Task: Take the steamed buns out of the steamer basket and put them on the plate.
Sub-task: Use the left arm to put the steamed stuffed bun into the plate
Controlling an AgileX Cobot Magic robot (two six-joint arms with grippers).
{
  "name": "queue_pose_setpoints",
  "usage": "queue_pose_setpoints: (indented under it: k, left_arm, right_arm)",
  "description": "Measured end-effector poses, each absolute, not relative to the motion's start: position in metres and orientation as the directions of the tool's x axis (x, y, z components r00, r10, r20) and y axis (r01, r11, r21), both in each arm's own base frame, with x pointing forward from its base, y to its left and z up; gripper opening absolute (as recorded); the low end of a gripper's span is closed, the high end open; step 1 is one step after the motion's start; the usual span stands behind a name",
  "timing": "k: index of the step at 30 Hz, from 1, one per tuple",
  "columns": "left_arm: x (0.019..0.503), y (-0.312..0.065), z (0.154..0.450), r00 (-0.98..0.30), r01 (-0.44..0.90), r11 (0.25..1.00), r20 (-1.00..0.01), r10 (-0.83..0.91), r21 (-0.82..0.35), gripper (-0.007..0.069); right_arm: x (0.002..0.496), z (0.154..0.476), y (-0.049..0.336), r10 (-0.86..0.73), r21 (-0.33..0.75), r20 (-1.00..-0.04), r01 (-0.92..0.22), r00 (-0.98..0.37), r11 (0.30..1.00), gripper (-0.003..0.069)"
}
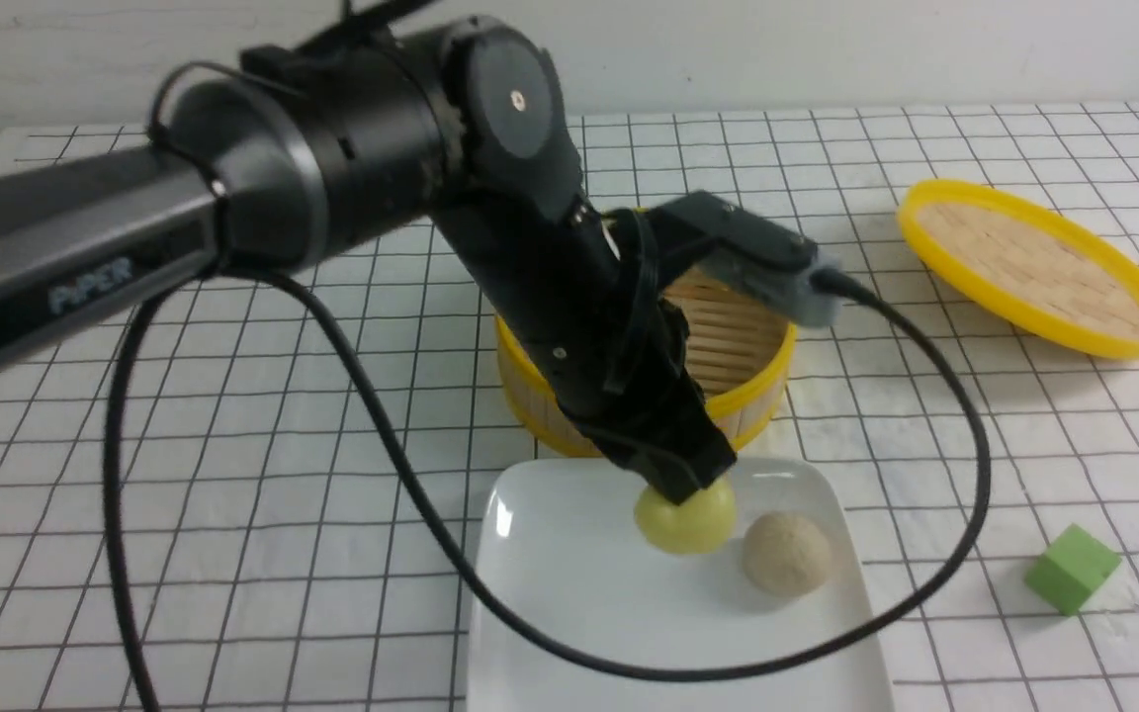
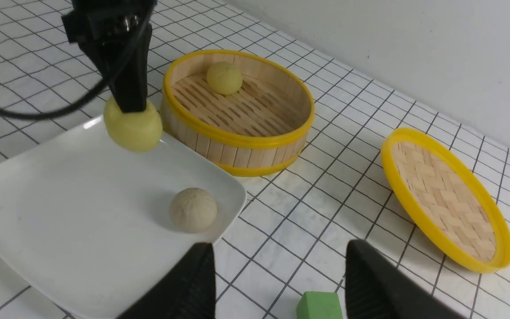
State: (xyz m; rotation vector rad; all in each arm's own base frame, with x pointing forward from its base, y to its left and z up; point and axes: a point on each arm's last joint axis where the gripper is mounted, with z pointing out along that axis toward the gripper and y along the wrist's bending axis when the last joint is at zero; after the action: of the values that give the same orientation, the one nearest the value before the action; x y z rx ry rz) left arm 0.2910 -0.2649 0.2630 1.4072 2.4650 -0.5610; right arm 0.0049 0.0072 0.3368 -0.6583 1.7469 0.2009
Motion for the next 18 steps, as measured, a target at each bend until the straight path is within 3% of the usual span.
queue_pose_setpoints:
  k: [7,18]
  left_arm:
    - [0.307,-0.277,0.212,-0.530,0.848,0.482,-0.327,0.783,-0.220,0.0022]
    - [0.312,-0.278,0.203,-0.508,0.861,0.477,-0.337,0.793,-0.177,0.0046]
  right_arm:
    - [0.005,0.337,0.007,-0.320,-0.200,-0.936,-0.527,-0.146,0.826,0.0403]
    - [0.004,0.335,0.007,-0.326,-0.197,-0.932,-0.530,-0.161,0.825,0.0403]
